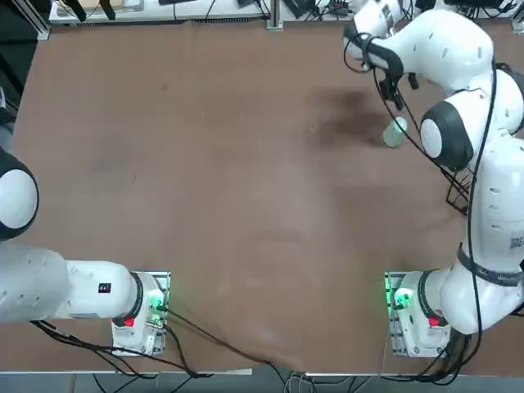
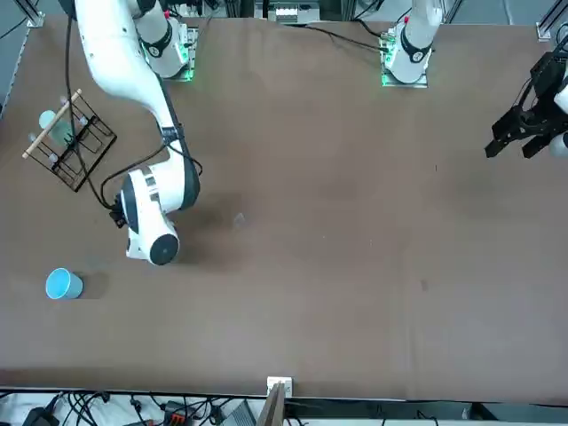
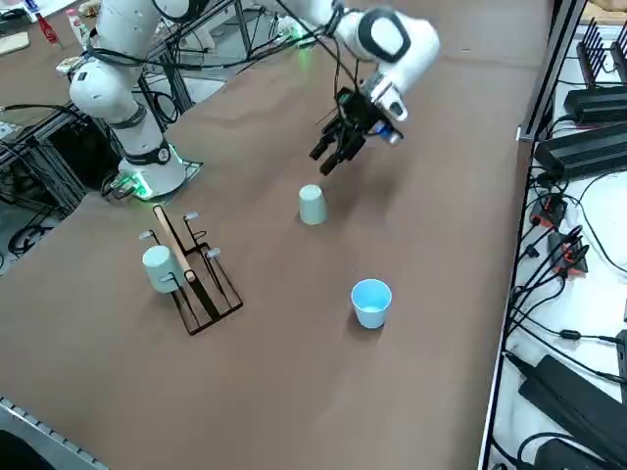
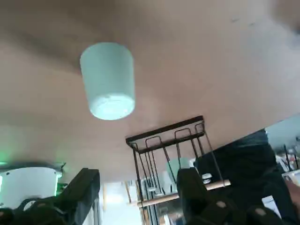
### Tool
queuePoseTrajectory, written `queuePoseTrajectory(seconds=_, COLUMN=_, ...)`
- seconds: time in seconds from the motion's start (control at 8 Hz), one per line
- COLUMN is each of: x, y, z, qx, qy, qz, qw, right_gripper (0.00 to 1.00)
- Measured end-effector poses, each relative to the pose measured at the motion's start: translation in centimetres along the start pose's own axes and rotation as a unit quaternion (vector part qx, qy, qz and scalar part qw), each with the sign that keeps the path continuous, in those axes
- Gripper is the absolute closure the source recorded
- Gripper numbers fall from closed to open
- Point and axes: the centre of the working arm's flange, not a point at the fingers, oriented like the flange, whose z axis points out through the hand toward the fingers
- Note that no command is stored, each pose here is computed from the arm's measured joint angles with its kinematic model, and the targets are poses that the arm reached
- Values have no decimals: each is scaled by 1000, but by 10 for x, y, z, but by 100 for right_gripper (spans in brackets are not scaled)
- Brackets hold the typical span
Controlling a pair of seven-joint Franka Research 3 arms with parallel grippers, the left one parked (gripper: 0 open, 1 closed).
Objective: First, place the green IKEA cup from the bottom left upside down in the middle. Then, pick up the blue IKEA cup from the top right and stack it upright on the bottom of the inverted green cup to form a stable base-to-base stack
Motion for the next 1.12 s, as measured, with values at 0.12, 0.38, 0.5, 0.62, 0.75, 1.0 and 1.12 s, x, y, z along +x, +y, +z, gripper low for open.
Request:
queuePoseTrajectory(seconds=0.12, x=-13, y=14, z=-23, qx=-1, qy=28, qz=-2, qw=1000, right_gripper=0)
queuePoseTrajectory(seconds=0.38, x=-38, y=52, z=-48, qx=17, qy=79, qz=-3, qw=997, right_gripper=0)
queuePoseTrajectory(seconds=0.5, x=-49, y=74, z=-50, qx=51, qy=108, qz=6, qw=993, right_gripper=0)
queuePoseTrajectory(seconds=0.62, x=-59, y=99, z=-47, qx=86, qy=138, qz=18, qw=987, right_gripper=0)
queuePoseTrajectory(seconds=0.75, x=-68, y=124, z=-42, qx=113, qy=171, qz=31, qw=978, right_gripper=0)
queuePoseTrajectory(seconds=1.0, x=-86, y=160, z=-40, qx=151, qy=235, qz=52, qw=959, right_gripper=0)
queuePoseTrajectory(seconds=1.12, x=-93, y=170, z=-42, qx=165, qy=263, qz=59, qw=949, right_gripper=0)
